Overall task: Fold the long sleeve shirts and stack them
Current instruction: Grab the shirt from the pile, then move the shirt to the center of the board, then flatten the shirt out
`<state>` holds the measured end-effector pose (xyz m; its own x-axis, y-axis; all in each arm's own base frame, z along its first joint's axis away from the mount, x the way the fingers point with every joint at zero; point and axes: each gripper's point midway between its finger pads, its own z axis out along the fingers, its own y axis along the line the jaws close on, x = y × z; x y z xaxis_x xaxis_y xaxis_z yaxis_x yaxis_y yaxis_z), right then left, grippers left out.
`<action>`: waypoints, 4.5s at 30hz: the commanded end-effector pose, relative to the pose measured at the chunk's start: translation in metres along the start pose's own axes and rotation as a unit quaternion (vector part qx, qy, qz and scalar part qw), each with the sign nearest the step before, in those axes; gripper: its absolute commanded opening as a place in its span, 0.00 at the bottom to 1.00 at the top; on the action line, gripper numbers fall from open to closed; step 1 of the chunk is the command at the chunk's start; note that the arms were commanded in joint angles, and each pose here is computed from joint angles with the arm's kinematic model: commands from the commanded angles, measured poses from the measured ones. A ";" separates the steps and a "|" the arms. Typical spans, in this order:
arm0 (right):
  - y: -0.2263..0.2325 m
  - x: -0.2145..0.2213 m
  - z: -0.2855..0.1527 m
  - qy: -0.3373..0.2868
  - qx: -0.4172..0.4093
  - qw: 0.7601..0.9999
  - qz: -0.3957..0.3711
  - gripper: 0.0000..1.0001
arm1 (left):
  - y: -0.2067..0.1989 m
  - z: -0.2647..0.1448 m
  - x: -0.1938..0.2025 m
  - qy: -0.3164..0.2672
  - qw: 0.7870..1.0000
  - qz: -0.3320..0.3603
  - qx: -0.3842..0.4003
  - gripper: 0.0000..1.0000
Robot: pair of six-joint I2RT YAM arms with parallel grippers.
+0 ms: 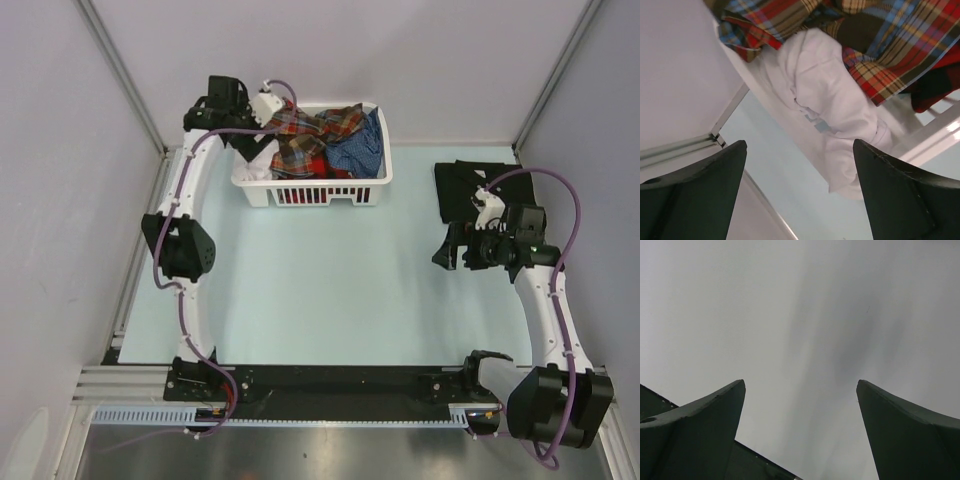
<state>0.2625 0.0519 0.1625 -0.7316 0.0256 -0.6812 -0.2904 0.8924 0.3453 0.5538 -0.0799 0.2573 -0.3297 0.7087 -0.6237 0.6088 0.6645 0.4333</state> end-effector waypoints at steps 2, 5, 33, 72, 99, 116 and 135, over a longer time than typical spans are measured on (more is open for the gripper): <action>0.003 -0.009 0.002 0.001 -0.018 1.000 -0.007 1.00 | 0.000 0.037 0.021 0.019 0.988 0.152 0.014 0.92; 0.001 -0.009 0.004 0.006 -0.018 1.000 0.000 1.00 | -0.007 0.063 0.033 0.032 0.982 0.182 0.026 0.92; -0.003 -0.019 0.005 0.008 -0.024 1.000 0.015 1.00 | 0.124 -0.106 -0.127 -0.216 0.932 0.018 -0.292 0.00; 0.074 0.000 0.055 0.140 -0.137 0.965 -0.175 1.00 | -0.340 -0.134 0.156 -0.112 0.931 0.034 0.344 1.00; 0.049 0.051 0.080 0.236 -0.079 0.942 -0.227 0.00 | -0.328 -0.148 0.120 -0.142 0.937 0.048 0.317 0.93; 0.188 -0.156 -0.016 -0.021 -0.332 0.910 -0.248 0.00 | -0.284 -0.202 -0.082 -0.361 0.876 -0.012 0.319 0.99; 0.318 -0.165 -0.029 -0.065 -0.429 0.808 -0.398 0.00 | -0.297 -0.232 -0.111 -0.376 0.838 -0.124 0.375 0.85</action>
<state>0.2946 0.3018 0.3804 -0.1508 -0.3332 -0.9307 -0.9876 0.0921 0.1270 0.2517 -0.3069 0.3203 -0.1696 0.1044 -0.9800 0.9665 0.2122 -0.1446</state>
